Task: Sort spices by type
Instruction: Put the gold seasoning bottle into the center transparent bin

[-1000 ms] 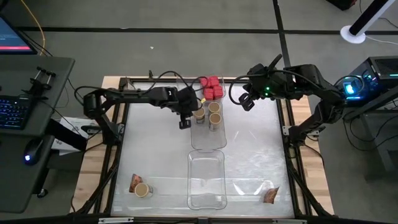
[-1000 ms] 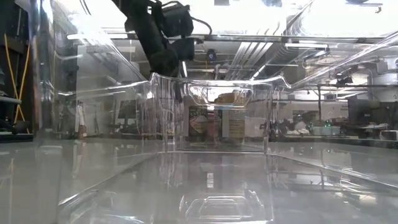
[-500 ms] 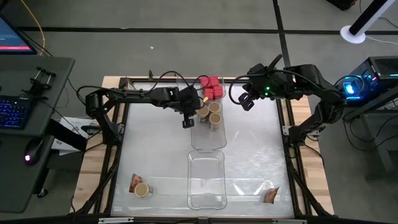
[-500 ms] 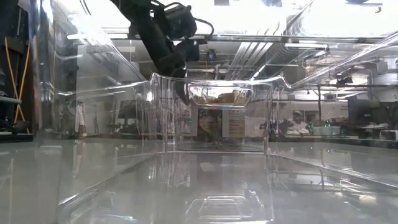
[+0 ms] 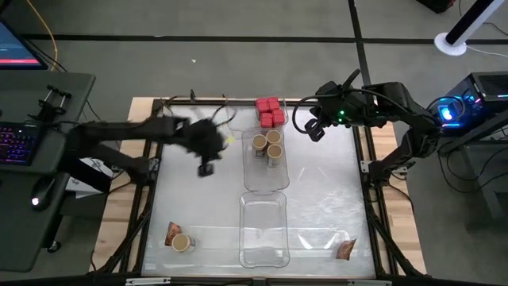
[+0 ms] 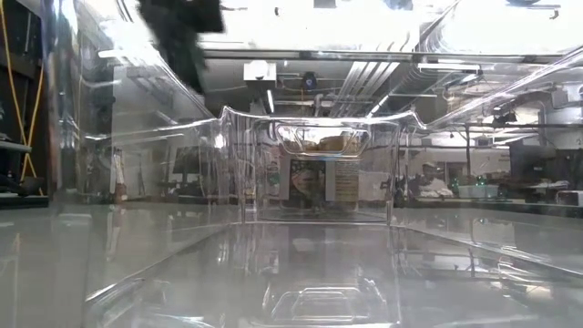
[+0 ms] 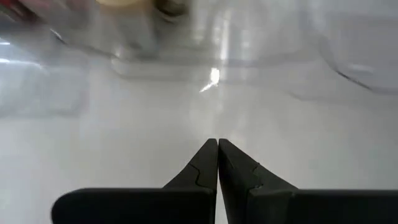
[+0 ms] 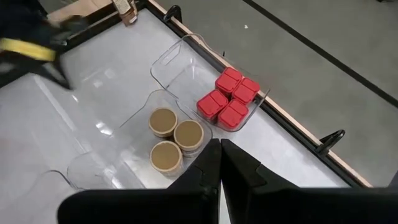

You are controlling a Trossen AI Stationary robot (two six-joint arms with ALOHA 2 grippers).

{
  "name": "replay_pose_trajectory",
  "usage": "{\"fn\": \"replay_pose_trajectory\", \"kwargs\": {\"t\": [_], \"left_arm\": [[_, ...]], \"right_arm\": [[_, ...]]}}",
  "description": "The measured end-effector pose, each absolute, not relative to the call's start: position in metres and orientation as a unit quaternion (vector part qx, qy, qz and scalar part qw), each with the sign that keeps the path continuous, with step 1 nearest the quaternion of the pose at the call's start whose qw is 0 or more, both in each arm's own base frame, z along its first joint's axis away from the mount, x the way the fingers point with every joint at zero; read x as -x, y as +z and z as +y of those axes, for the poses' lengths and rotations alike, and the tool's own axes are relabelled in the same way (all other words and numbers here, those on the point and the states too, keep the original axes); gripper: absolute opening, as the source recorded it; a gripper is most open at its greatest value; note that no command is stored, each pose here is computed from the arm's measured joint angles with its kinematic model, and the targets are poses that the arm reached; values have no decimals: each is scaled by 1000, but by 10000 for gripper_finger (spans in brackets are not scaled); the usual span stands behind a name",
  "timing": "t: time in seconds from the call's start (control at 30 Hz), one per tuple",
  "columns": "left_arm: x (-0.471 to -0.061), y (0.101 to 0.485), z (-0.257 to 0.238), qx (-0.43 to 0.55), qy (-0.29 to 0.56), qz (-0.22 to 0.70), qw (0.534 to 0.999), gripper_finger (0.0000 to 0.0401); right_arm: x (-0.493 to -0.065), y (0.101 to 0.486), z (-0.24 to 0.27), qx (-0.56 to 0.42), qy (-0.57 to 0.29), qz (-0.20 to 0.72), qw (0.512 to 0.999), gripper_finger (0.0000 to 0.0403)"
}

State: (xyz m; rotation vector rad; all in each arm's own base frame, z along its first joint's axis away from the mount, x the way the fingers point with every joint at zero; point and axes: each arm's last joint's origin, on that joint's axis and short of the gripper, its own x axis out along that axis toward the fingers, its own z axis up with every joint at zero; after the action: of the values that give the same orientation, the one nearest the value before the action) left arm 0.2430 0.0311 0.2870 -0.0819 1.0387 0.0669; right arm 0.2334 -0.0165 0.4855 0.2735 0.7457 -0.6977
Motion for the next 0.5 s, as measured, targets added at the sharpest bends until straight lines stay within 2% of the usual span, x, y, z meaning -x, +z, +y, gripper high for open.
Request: {"fn": "replay_pose_trajectory", "kwargs": {"t": [0.17,0.3,0.5], "left_arm": [[-182,274,-25,119,1,483,868,0],[-159,284,-63,185,-43,478,858,0],[-149,295,-120,125,-135,538,822,0]], "right_arm": [[-234,485,-16,-105,-319,367,868,0],[-235,486,-16,-93,-301,372,873,0],[-247,490,-7,-158,-192,353,902,0]]}}
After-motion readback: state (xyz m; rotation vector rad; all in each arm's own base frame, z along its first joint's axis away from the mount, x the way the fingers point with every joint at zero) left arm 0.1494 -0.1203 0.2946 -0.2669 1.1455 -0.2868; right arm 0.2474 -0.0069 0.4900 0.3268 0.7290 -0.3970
